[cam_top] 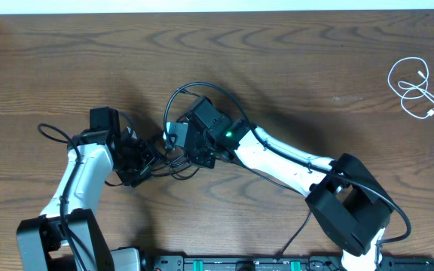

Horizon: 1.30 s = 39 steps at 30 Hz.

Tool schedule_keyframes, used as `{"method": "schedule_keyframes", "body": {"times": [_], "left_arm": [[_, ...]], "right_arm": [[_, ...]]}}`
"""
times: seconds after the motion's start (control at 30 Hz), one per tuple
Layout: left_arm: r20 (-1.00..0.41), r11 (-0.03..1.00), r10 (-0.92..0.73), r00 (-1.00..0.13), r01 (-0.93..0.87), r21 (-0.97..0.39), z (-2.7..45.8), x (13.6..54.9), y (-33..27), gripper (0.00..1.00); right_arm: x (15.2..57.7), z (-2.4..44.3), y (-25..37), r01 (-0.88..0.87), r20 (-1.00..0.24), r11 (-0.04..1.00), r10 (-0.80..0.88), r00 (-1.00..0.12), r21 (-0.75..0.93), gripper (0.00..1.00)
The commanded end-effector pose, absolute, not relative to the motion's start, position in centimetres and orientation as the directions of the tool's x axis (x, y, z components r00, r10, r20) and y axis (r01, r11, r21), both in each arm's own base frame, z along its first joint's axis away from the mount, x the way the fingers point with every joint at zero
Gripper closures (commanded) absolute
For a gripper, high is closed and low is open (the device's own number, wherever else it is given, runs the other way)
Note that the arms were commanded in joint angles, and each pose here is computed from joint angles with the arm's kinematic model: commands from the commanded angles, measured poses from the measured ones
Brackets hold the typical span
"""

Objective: Untangle cables

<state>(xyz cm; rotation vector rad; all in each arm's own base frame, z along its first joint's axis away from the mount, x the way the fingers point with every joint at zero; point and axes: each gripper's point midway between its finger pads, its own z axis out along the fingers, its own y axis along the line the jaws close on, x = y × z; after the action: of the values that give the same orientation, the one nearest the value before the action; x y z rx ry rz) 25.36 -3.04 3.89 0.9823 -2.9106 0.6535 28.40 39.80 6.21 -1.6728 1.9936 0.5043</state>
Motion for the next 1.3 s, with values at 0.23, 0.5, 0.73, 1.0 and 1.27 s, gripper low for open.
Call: {"method": "schedule_keyframes", "body": {"times": [0.23,0.5,0.73,1.0,1.27], "left_arm": [[0.134,0.72,-0.582,-0.802,-0.584,-0.375,3.8,25.0,-3.0,0.39],[0.134,0.719,-0.582,-0.802,-0.584,-0.375,3.8,25.0,-3.0,0.39],[0.134,0.719,-0.582,-0.802,-0.584,-0.375,3.8,25.0,-3.0,0.39],[0.134,0.719,-0.582,-0.802,-0.584,-0.375,3.8,25.0,-3.0,0.39],[0.133,0.719,-0.582,-0.802,-0.584,-0.375,3.8,25.0,-3.0,0.39]], "right_arm": [[29.3,5.0,39.7,-0.978,-0.598,0.186,-0.796,-0.094,-0.094,0.75],[28.9,4.1,39.6,-0.978,-0.61,0.181,-0.788,-0.083,-0.1,0.75],[28.5,3.3,39.1,-0.98,-0.595,0.18,-0.798,-0.092,-0.09,0.75],[29.1,3.9,39.7,-0.977,-0.625,0.183,-0.777,-0.074,-0.113,0.75],[29.2,3.8,39.9,-0.976,-0.63,0.184,-0.774,-0.071,-0.116,0.74]]}}
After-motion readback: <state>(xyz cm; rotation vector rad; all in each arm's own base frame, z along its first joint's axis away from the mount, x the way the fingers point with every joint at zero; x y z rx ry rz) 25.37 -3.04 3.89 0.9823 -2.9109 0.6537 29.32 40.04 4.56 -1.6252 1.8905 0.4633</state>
